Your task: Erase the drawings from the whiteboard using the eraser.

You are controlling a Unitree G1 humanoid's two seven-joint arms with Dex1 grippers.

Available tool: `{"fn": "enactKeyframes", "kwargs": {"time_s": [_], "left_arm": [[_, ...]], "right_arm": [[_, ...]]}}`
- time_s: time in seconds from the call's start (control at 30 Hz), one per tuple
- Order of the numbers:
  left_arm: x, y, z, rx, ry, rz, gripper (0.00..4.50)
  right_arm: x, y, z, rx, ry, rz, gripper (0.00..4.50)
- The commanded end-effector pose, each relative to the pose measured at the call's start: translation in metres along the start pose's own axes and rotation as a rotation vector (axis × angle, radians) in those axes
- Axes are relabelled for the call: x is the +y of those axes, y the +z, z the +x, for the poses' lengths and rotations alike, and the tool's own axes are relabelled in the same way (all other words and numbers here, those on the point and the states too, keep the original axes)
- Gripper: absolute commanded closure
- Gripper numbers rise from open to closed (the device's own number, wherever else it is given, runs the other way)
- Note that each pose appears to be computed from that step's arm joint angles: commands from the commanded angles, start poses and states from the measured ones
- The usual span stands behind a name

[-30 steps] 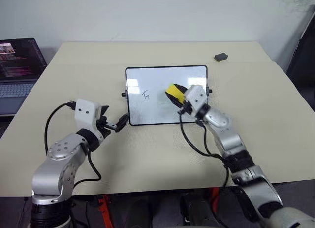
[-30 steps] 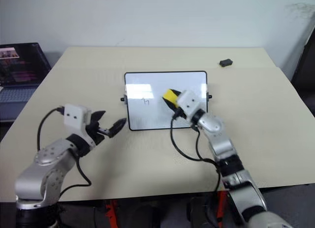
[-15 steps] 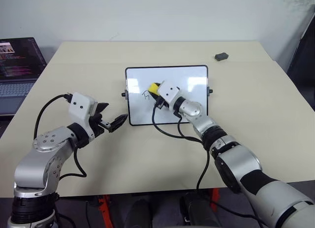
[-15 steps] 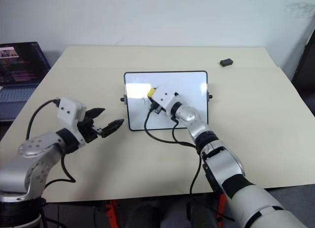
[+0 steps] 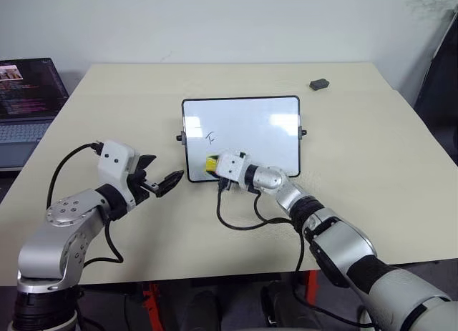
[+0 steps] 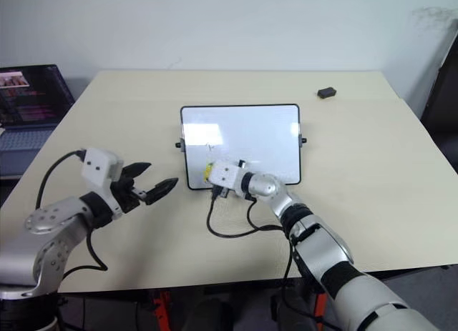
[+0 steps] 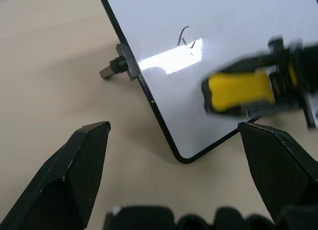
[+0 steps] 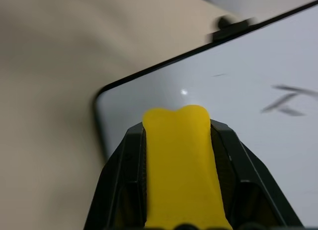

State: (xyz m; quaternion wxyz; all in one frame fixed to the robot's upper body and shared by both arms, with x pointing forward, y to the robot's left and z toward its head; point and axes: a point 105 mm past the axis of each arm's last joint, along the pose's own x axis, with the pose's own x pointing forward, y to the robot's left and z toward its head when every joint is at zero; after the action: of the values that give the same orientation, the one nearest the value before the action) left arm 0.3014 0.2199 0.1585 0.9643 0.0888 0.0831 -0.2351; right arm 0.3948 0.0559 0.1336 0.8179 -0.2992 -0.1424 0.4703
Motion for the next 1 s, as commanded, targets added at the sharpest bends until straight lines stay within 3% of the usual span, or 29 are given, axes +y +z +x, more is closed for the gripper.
{"fn": "enactKeyframes", "kwargs": {"time_s": [0.03,0.23,0.4,0.6,1.0], "left_arm": [[0.002,0.012,-0.006,-0.039,0.018,0.037,0.00],[0.000,0.011,-0.006,-0.036,0.016,0.036,0.00],[-0.002,0.012,-0.006,-0.039,0.015,0.038,0.00],[-0.002,0.013,-0.007,-0.040,0.017,0.040,0.00],[-0.003,0.016,-0.003,-0.042,0.004,0.046,0.00]], "right_arm": [[-0.043,0.046,0.010,-0.120,-0.146,-0.003,3.20],[-0.058,0.049,0.020,-0.040,-0.199,0.001,3.20],[-0.029,0.029,0.024,0.049,-0.079,-0.002,3.20],[0.005,-0.015,0.011,0.218,0.117,-0.010,3.20],[-0.065,0.010,0.008,0.163,-0.234,-0.031,3.20]]}}
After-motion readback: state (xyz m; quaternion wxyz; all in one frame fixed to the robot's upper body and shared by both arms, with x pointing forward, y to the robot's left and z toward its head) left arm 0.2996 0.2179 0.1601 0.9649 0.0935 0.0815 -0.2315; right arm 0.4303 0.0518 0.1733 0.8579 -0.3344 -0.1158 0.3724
